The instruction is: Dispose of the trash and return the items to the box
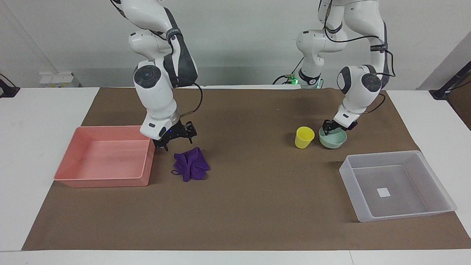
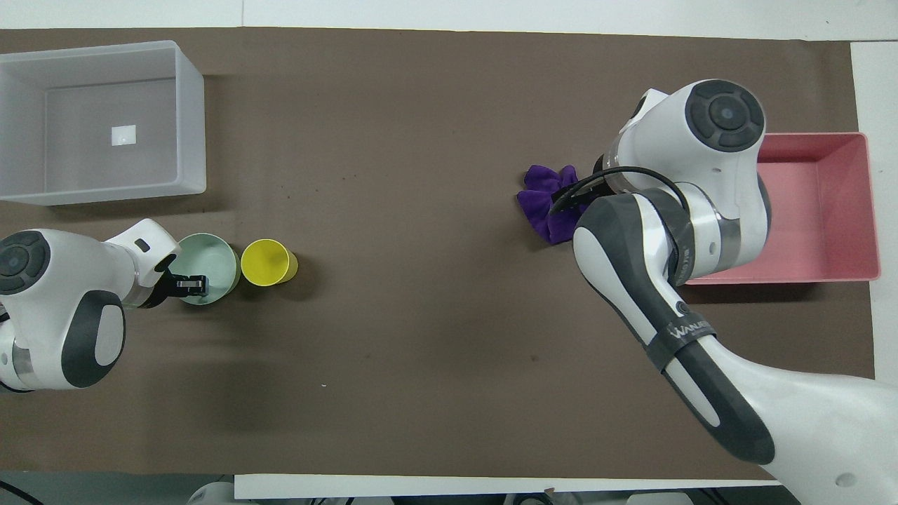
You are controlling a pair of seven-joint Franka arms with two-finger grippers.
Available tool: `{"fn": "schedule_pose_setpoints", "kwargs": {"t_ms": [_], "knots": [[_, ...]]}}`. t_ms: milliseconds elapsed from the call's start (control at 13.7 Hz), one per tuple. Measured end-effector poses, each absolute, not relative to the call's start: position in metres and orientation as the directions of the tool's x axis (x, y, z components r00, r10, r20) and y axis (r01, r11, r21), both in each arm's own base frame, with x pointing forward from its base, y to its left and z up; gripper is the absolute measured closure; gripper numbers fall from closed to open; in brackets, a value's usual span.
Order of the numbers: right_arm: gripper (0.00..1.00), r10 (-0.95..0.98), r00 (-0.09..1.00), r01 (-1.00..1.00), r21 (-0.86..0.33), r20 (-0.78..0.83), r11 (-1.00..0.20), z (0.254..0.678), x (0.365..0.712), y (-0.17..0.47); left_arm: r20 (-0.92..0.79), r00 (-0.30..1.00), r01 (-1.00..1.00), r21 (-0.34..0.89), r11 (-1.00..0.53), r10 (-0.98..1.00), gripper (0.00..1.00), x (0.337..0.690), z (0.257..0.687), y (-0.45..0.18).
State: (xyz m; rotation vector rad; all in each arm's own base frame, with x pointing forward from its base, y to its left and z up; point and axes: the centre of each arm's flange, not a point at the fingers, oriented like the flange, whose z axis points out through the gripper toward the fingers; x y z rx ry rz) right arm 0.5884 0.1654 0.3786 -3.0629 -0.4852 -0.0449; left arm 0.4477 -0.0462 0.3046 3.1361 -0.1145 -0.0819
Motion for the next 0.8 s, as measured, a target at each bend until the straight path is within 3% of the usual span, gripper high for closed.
{"fn": "schedule_pose_setpoints", "kwargs": {"t_ms": [146, 292, 438, 656, 802], "knots": [[0.0, 0.318, 0.947, 0.32, -0.026, 0.051, -0.947, 0.35, 0.594, 0.175, -0.042, 0.997, -0.071, 0.005, -0.997, -0.071, 0.88, 0.451, 0.308, -0.046], [0.01, 0.325, 0.944, 0.326, -0.02, 0.052, -0.945, 0.326, 0.597, 0.182, -0.041, 0.997, -0.069, 0.005, -0.998, -0.07, 0.94, 0.461, 0.325, -0.047], [0.04, 0.322, 0.946, 0.323, -0.018, 0.03, -0.946, 0.311, 0.597, 0.18, -0.079, 0.995, -0.058, 0.005, -0.998, -0.058, 0.96, 0.485, 0.375, -0.043], [0.38, 0.315, 0.949, 0.316, -0.017, 0.012, -0.949, 0.304, 0.594, 0.175, -0.042, 0.999, -0.005, 0.008, -1.0, -0.006, 0.96, 0.525, 0.482, -0.016], [0.61, 0.314, 0.949, 0.314, -0.018, 0.007, -0.949, 0.303, 0.593, 0.174, 0.019, 0.999, 0.044, 0.032, -0.999, 0.045, 0.96, 0.554, 0.506, 0.005]]}}
